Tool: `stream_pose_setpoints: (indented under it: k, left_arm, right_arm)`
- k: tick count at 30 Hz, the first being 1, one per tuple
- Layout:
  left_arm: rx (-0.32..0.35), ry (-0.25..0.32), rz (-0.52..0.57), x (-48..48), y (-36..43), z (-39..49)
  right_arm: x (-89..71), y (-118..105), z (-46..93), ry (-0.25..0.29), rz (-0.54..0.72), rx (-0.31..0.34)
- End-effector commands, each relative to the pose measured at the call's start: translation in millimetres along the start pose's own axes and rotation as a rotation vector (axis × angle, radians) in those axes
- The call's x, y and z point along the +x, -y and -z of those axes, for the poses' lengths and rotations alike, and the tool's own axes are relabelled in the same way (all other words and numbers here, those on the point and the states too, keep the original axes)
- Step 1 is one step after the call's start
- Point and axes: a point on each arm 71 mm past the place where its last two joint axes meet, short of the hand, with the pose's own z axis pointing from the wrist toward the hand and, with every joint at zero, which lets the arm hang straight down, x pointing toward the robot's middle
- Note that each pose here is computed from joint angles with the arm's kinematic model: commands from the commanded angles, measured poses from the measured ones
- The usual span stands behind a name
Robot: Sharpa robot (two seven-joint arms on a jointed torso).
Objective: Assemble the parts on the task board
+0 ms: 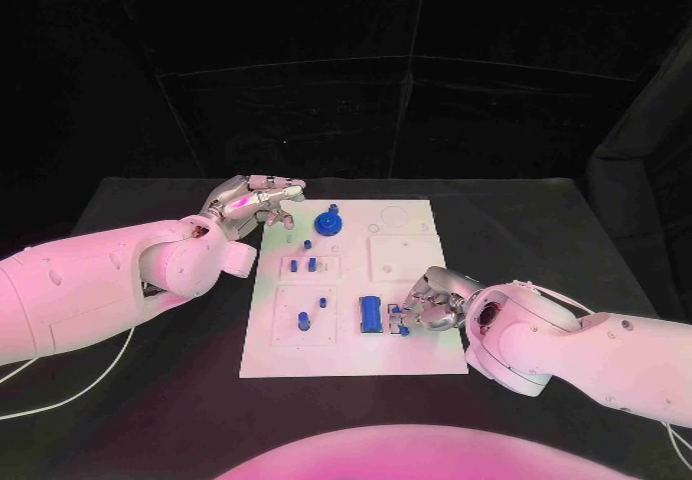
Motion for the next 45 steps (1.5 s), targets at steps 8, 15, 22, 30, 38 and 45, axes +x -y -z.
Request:
stream_pose_setpoints:
  k: [8,15,22,30,38,45]
  left_arm:
    - [0.005,-0.018,0.003,2.5,1.1,-0.7]
    - [0.004,-0.02,0.004,2.8,1.0,-0.6]
    - [0.003,-0.021,0.005,2.8,1.0,-0.4]
    - [0.002,-0.022,0.002,2.6,1.0,-0.2]
    - [0.001,-0.023,0.001,2.6,0.9,-0.1]
    - [0.0,-0.023,0.001,2.5,0.9,-0.1]
  right_arm:
    - [1.1,-3.8,-3.4,0.013,0.021,0.016]
    - [1.2,-3.6,-6.8,0.019,0.032,0.025]
    - [1.1,-3.4,-8.2,0.023,0.042,0.029]
    - [1.3,-4.8,-8.1,0.027,0.048,0.025]
    - [1.4,-4.9,-7.2,0.025,0.052,0.022]
    - [-1.7,-2.5,-4.9,0.038,0.045,0.002]
